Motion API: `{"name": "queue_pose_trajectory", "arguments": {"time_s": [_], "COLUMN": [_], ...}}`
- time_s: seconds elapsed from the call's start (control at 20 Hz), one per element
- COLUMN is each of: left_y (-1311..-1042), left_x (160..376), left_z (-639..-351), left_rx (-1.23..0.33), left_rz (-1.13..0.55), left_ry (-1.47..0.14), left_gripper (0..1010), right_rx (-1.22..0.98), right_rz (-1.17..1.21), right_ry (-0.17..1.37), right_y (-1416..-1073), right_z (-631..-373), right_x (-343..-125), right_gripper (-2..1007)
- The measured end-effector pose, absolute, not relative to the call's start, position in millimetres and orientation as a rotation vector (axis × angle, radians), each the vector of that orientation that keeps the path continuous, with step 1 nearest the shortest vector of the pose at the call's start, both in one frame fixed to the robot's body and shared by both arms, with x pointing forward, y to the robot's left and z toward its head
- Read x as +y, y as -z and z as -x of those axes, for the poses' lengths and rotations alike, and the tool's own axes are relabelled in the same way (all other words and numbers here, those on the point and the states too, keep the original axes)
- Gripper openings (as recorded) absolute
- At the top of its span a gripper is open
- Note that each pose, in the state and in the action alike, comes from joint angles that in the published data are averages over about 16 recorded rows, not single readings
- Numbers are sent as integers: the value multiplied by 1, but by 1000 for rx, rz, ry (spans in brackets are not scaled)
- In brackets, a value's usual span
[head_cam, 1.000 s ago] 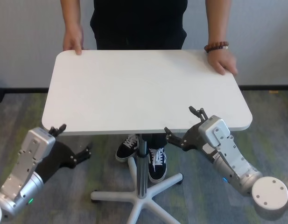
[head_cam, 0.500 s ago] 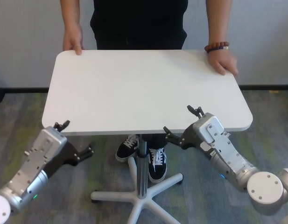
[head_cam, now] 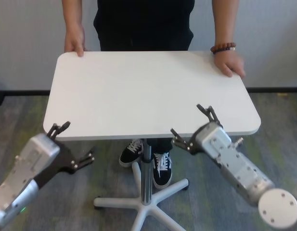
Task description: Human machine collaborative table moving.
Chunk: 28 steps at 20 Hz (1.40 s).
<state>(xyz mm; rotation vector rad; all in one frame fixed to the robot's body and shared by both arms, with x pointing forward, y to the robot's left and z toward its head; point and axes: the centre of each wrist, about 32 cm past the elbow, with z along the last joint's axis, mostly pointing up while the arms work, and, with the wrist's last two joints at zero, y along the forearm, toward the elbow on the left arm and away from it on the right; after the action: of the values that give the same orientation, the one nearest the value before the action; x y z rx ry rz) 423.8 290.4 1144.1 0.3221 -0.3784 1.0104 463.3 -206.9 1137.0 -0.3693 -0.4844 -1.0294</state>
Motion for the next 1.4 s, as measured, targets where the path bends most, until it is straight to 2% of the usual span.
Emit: {"name": "queue_pose_trajectory", "arguments": {"time_s": [0.25, 0.45, 0.85, 1.1, 1.4], "left_y": [-1159, -1172, -1195, -1206, -1212], "left_x": [297, 300, 302, 305, 309], "left_z": [-397, -382, -375, -375, -372], "left_rx": [-437, -487, -560, -532, -467], "left_rz": [-302, -275, -216, -193, -193], "left_ry": [-995, -994, -999, -981, -943], "left_gripper": [1003, 1003, 1003, 1003, 1003], "right_rx": [-558, -621, -714, -701, -639], "right_rz": [373, 372, 385, 402, 416], "right_ry": [1035, 1028, 984, 983, 1010], "right_y": [-1149, -1162, -1186, -1200, -1207], "right_z": [-435, -422, -426, -427, -415], "right_x": [-198, -192, -182, -180, -180], "right_gripper": [1001, 1001, 1001, 1001, 1001]}}
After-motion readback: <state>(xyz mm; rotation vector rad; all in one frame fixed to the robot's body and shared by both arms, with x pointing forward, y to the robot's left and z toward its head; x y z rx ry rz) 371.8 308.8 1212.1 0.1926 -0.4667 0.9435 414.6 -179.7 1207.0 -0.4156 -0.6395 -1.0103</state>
